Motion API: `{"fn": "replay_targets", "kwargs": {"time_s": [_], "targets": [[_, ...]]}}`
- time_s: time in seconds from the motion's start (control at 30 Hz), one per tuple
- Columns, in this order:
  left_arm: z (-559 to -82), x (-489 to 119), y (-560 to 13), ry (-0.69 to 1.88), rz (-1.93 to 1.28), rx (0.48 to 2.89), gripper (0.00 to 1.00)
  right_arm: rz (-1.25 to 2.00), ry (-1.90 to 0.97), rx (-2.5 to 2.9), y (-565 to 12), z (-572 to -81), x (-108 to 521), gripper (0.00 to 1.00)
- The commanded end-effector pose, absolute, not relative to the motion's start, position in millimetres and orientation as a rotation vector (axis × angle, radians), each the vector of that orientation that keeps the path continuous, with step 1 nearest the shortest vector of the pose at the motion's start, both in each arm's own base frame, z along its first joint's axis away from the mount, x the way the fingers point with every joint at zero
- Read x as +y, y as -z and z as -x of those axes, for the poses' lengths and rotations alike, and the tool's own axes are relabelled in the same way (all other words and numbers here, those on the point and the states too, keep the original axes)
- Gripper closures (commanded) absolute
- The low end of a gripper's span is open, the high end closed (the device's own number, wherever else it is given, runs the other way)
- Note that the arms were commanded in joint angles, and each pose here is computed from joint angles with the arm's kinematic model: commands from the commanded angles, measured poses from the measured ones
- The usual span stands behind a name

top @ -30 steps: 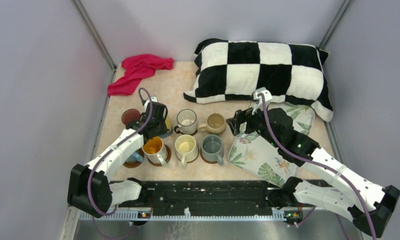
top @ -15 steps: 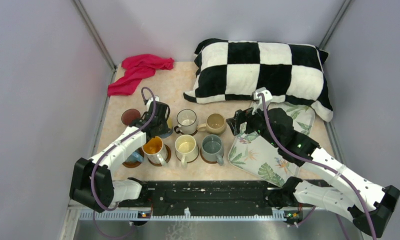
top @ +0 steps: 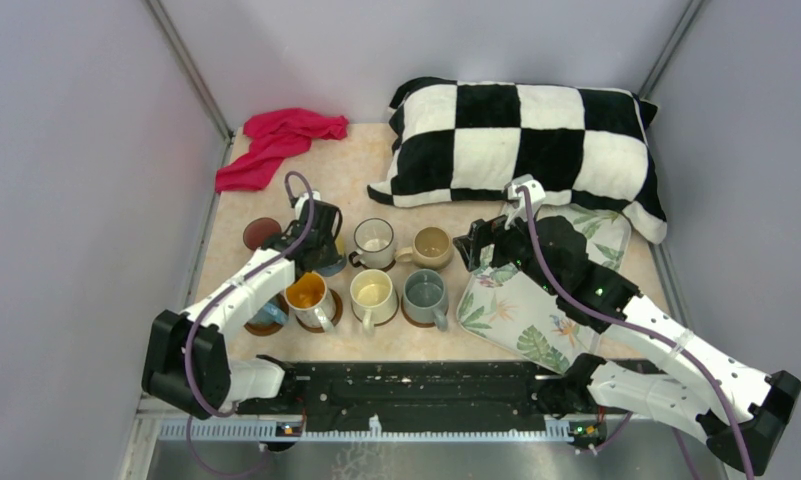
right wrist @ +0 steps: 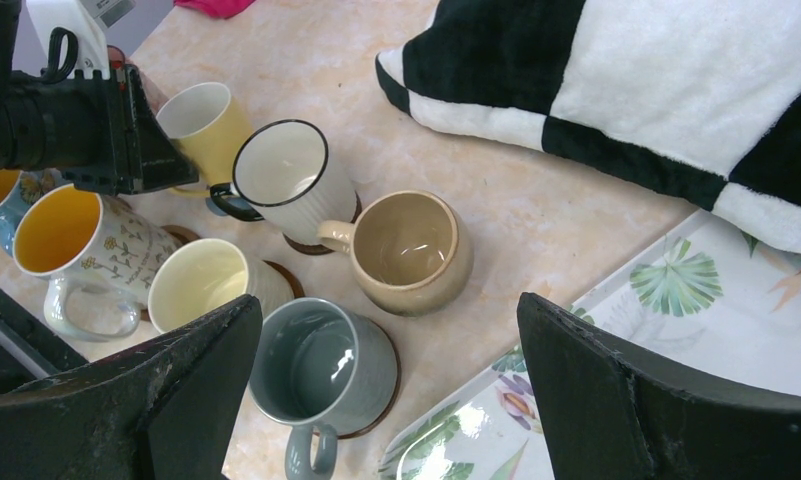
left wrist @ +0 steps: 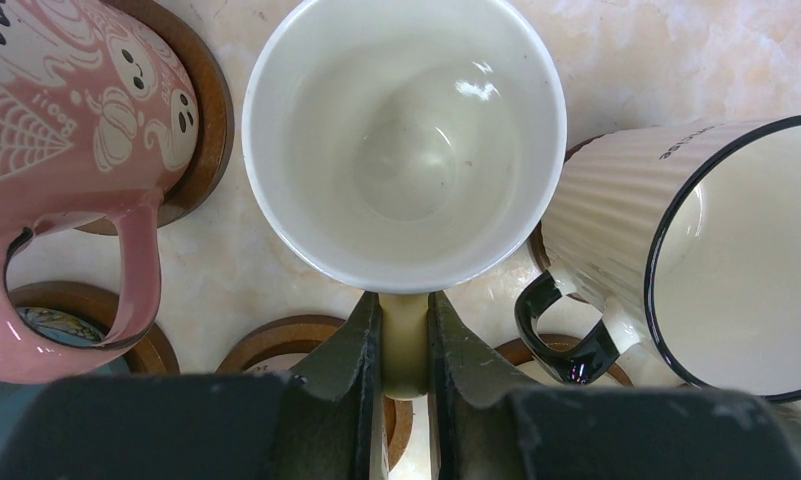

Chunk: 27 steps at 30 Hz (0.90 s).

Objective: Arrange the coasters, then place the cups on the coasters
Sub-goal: Place the cup on the coaster.

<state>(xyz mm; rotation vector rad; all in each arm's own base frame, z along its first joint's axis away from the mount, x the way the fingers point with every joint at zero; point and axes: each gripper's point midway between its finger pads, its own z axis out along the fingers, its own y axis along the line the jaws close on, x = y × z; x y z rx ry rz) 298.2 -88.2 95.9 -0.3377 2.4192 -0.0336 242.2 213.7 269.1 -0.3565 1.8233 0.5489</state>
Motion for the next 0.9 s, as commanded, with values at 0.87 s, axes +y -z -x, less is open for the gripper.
{"fn": "replay_targets", "kwargs": {"time_s": [0.87], "targets": [[-311.5, -86.8, -121.5, 0.001, 0.374, 2.382, 0.72, 0.329, -0.555, 1.783, -281.7, -246.1, 211.4, 0.01]]}}
